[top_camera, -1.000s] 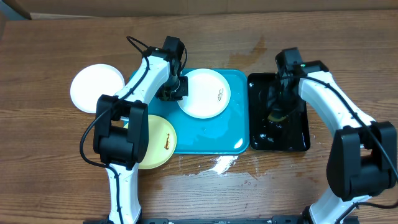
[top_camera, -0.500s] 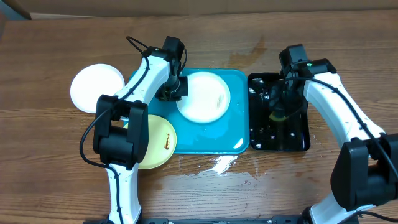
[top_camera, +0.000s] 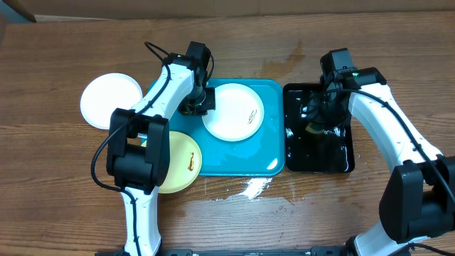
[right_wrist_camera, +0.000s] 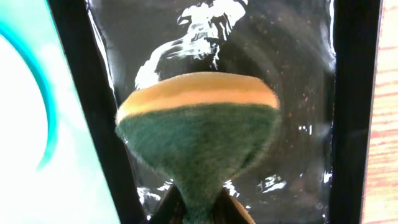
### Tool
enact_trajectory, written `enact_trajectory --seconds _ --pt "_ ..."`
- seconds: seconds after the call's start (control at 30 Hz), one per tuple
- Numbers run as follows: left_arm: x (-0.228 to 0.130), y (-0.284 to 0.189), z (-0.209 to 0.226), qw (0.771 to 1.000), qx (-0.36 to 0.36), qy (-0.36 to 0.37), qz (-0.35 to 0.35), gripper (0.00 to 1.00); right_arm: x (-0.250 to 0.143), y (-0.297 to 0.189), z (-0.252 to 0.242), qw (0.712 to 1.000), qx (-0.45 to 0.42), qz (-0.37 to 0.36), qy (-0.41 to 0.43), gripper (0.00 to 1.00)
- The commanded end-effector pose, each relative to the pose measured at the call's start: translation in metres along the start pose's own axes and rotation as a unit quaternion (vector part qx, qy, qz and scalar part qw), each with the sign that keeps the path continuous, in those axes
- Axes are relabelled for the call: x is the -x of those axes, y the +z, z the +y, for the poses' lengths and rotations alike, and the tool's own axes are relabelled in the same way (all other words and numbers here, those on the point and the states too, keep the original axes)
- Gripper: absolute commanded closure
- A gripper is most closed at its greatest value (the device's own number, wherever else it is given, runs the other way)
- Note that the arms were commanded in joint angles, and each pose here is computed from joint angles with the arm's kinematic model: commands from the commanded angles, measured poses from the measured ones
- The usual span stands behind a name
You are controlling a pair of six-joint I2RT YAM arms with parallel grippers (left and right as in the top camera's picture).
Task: Clean dirty plates on tray and stack at the side
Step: 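Lower the right gripper into the black tray and grasp the sponge, then lift the sponge with the right gripper out of the black tray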
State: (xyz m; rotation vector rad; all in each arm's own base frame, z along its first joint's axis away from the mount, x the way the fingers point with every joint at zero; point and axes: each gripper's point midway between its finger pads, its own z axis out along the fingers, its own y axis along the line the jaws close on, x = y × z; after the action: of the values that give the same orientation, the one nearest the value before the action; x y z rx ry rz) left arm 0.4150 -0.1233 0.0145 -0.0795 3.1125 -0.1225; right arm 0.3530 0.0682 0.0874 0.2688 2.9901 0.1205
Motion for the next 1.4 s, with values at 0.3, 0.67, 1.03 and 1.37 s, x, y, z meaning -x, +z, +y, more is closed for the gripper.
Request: enact_trajectory --seconds 0.3,0.67,1.03,1.37 --pt "0.001 0.004 0.001 1.0 0.004 -0.002 -0.001 0.96 0.018 -0.007 0.007 0.999 0.022 -0.048 -0.004 0.38" --pt "0.0 0.004 0.002 1.0 0.005 -0.002 0.002 0.96 0.023 0.044 -0.011 0.997 -0.02 -0.071 -0.011 0.37" --pt "-0.001 0.004 0.002 1.0 0.005 -0.002 0.002 0.96 0.019 0.076 -0.02 0.994 -0.027 -0.108 -0.009 0.39" --pt "-0.001 0.004 0.002 1.0 0.005 -0.002 0.002 0.96 0.025 0.084 -0.018 0.99 -0.016 -0.139 -0.008 0.85"
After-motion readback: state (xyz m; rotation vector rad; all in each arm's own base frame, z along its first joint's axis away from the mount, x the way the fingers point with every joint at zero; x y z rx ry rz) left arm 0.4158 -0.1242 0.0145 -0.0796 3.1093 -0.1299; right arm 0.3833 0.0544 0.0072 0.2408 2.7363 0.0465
